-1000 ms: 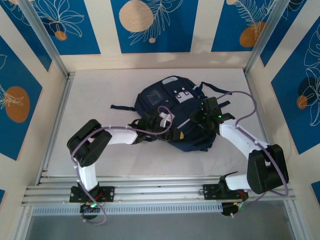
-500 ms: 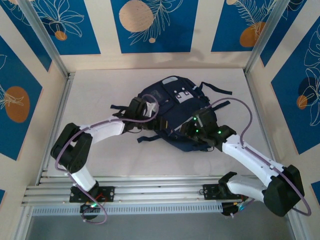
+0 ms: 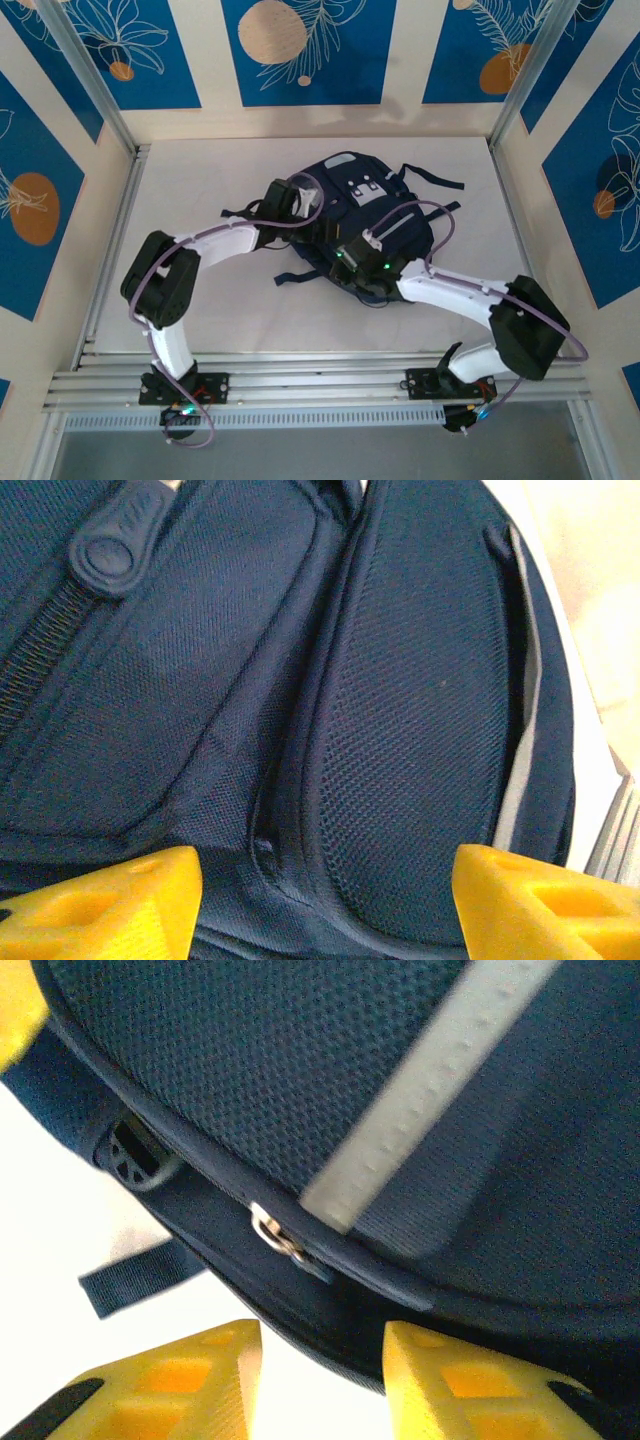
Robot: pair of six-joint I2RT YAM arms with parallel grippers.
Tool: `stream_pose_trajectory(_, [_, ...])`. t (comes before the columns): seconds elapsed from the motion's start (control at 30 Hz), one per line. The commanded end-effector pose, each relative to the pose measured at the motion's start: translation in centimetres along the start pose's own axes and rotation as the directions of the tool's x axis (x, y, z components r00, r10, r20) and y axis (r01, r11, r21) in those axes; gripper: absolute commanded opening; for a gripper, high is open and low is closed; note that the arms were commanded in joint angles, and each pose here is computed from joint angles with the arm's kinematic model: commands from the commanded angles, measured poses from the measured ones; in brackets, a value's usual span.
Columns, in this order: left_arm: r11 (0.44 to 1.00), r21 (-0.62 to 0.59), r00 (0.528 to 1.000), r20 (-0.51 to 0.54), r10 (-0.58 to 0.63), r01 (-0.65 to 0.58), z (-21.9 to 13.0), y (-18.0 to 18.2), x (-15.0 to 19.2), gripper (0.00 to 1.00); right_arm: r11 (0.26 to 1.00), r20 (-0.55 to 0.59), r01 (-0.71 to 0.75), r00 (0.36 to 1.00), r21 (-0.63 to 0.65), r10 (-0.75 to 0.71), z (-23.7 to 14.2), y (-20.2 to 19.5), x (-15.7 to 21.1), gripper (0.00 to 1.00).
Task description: Pack books, pencil case, and school supplies into a backpack
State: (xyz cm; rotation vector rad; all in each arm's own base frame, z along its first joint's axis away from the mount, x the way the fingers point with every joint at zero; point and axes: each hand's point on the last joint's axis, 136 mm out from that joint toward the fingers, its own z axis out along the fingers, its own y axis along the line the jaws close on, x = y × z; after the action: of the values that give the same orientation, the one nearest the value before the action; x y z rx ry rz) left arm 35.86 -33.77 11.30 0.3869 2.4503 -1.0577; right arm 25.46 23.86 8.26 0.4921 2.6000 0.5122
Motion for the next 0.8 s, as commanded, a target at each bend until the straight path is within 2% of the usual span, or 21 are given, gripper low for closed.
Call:
stream_pose_trajectory(0.0, [0.999,0.053,0.999,-0.034,-0.004,0.006,1.3,-0.6,0.9,0.66,0.996,0.131,-0.094,0.987,0.002,0.093,1.0,1.2,-2.3,0.35])
stream_pose_trajectory(0.1, [0.997,0.074,0.998,-0.058,-0.032,0.036,2.0,-0.3,2.0,0.65,0.992,0.193,-0.120,0.975,0.049,0.108,2.1,1.0,-3.2,0.35])
stream_pose_trajectory(0.3, [0.992,0.110,0.996,-0.068,-0.054,0.061,2.1,-0.8,3.1,0.62,0.953,0.340,-0.189,0.935,0.235,0.102,3.1,-1.6,-4.8,0.33])
stream_pose_trajectory(0.47, [0.989,0.121,0.994,-0.084,-0.071,0.081,2.4,-0.7,3.7,0.61,0.930,0.377,-0.188,0.924,0.316,0.059,4.1,-2.6,-5.3,0.21])
stream_pose_trajectory(0.53, [0.990,0.117,0.994,-0.083,-0.073,0.082,2.4,-0.6,3.8,0.61,0.929,0.373,-0.183,0.926,0.321,0.053,4.2,-2.8,-5.3,0.13])
stream_pose_trajectory(0.6, [0.991,0.113,0.995,-0.079,-0.069,0.077,2.5,-0.5,3.6,0.62,0.944,0.356,-0.143,0.934,0.298,0.029,4.2,-2.4,-5.3,0.01])
stream_pose_trajectory(0.77, [0.994,0.087,0.997,-0.037,-0.060,0.063,3.0,-0.3,1.7,0.66,0.981,0.268,-0.022,0.963,0.190,-0.031,3.8,-0.5,-4.9,0.00])
